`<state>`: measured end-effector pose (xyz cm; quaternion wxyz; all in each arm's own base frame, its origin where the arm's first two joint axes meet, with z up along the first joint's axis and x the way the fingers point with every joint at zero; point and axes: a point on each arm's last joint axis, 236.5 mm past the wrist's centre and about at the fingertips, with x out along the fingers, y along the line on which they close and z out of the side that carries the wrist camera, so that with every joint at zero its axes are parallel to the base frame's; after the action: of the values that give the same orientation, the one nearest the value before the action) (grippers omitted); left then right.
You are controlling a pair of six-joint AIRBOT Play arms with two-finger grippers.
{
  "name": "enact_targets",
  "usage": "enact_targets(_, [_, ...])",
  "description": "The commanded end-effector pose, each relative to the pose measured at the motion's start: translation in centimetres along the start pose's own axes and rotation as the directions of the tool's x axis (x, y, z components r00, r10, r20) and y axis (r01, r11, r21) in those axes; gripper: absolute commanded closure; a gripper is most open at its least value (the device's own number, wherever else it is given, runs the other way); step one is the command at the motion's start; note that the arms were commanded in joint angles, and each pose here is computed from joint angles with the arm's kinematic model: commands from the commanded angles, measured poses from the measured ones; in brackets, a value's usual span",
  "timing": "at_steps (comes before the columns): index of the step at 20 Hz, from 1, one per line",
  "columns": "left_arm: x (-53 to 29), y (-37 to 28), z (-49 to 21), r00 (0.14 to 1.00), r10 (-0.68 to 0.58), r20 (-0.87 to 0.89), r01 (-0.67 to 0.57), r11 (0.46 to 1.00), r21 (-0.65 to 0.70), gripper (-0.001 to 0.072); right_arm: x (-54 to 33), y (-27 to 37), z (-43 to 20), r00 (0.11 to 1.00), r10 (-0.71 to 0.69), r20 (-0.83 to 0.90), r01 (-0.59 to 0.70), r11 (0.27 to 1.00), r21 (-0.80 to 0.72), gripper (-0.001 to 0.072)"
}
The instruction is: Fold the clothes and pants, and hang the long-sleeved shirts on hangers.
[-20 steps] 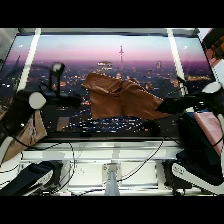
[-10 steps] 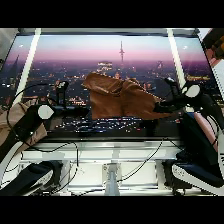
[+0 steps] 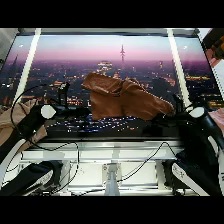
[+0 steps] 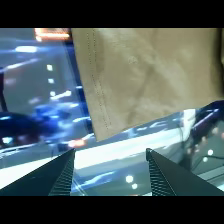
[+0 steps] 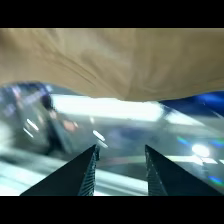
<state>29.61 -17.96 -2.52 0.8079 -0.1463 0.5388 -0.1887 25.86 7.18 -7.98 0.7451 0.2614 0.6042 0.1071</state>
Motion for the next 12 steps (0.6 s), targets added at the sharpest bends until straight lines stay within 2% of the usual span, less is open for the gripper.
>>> enact_targets(1, [0.4,0.0,-0.2,1.000,-0.003,-0.012,0.003,1.000,-0.012,0.0207,0.9,-0.4,0.4,0.986,0.030,0.161,-0.065,0.973,0.221,0.0362])
enact_targets(3, [0.4,0.0,-0.2,1.000,-0.003,-0.012,0.003,1.000,-0.012,0.0207,1.5,-1.5,0.1,0.982,0.005,0.190,-0.067,0.944,0.323,0.0352])
enact_targets(5, [0.5,0.1,-0.2,1.000,-0.001,-0.011,0.001,1.000,-0.014,0.0208,1.8,-2.2,0.4,0.973,-0.010,0.229,-0.087,0.907,0.412,0.0072])
enact_targets(8, [0.8,0.3,0.1,1.000,0.003,-0.001,-0.003,1.000,-0.026,0.0208,1.6,-2.5,1.7,0.959,-0.022,0.283,-0.116,0.880,0.460,0.0067])
enact_targets(10, [1.1,0.3,0.0,1.000,-0.004,-0.010,0.004,0.999,-0.042,0.0208,1.3,-2.6,2.6,0.946,-0.024,0.323,-0.142,0.866,0.480,0.0101])
enact_targets(12, [1.4,0.0,-0.2,1.000,-0.018,-0.016,0.016,0.998,-0.065,0.0208,0.9,-2.9,3.5,0.931,-0.038,0.362,-0.158,0.854,0.495,0.0102])
